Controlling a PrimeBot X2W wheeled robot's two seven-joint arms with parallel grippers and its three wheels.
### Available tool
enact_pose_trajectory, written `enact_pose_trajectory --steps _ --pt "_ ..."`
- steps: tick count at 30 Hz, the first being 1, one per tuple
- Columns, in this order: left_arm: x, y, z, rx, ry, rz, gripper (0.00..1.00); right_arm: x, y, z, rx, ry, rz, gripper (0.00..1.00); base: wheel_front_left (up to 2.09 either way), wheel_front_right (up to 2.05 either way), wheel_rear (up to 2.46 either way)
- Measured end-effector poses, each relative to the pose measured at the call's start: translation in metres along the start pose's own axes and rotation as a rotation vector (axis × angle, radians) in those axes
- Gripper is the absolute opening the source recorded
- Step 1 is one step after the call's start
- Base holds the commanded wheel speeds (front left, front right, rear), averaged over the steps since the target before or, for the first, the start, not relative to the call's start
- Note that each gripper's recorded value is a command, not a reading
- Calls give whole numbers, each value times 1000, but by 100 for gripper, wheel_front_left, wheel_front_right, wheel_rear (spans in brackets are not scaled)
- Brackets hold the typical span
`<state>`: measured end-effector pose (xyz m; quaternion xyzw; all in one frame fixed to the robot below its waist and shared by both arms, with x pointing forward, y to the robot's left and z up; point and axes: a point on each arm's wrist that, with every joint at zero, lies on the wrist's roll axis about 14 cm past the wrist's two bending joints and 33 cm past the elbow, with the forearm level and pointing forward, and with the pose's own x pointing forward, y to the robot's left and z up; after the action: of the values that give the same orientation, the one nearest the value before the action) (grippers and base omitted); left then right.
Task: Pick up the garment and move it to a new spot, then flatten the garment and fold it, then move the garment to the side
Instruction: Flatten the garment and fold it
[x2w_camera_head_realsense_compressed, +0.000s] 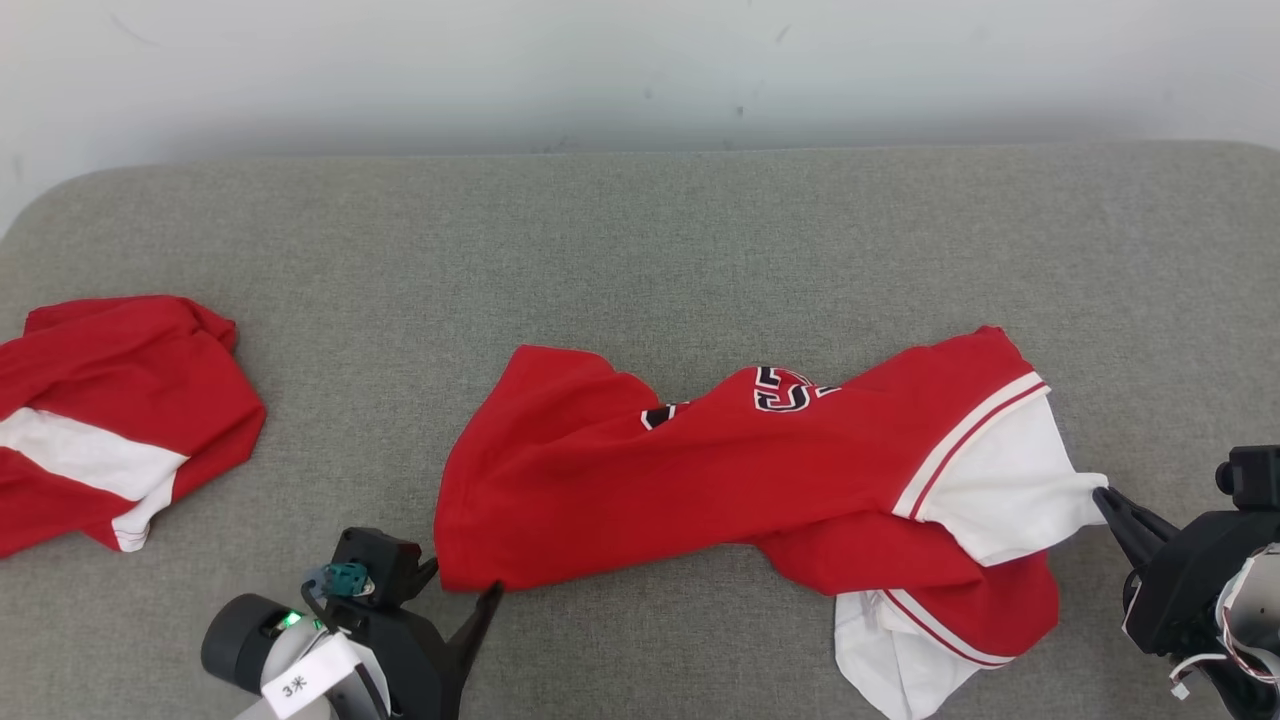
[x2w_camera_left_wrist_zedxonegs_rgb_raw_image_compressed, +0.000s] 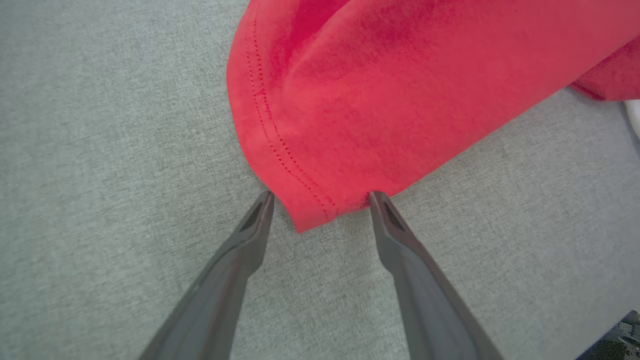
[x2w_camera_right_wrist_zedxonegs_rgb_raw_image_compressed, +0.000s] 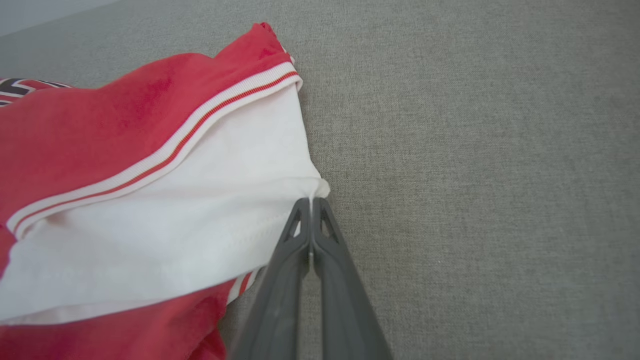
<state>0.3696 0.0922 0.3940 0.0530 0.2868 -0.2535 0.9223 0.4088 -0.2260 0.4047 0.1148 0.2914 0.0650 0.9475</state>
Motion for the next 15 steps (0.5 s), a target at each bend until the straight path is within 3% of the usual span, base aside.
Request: enact_pose_trajectory --steps 1,2,3,15 --pt "1 0 -1 4 9 0 60 0 0 0 0 0 0 0 0 0 0" --pt "2 1 -2 15 13 0 44 0 -1 -1 1 1 0 0 0 0 0" --pt "3 1 -1 23 12 0 0 -1 -1 -1 1 2 -1 0 0 0 0" --pt "4 -1 -4 20 27 -3 0 0 1 -6 -4 17 8 0 0 0 0"
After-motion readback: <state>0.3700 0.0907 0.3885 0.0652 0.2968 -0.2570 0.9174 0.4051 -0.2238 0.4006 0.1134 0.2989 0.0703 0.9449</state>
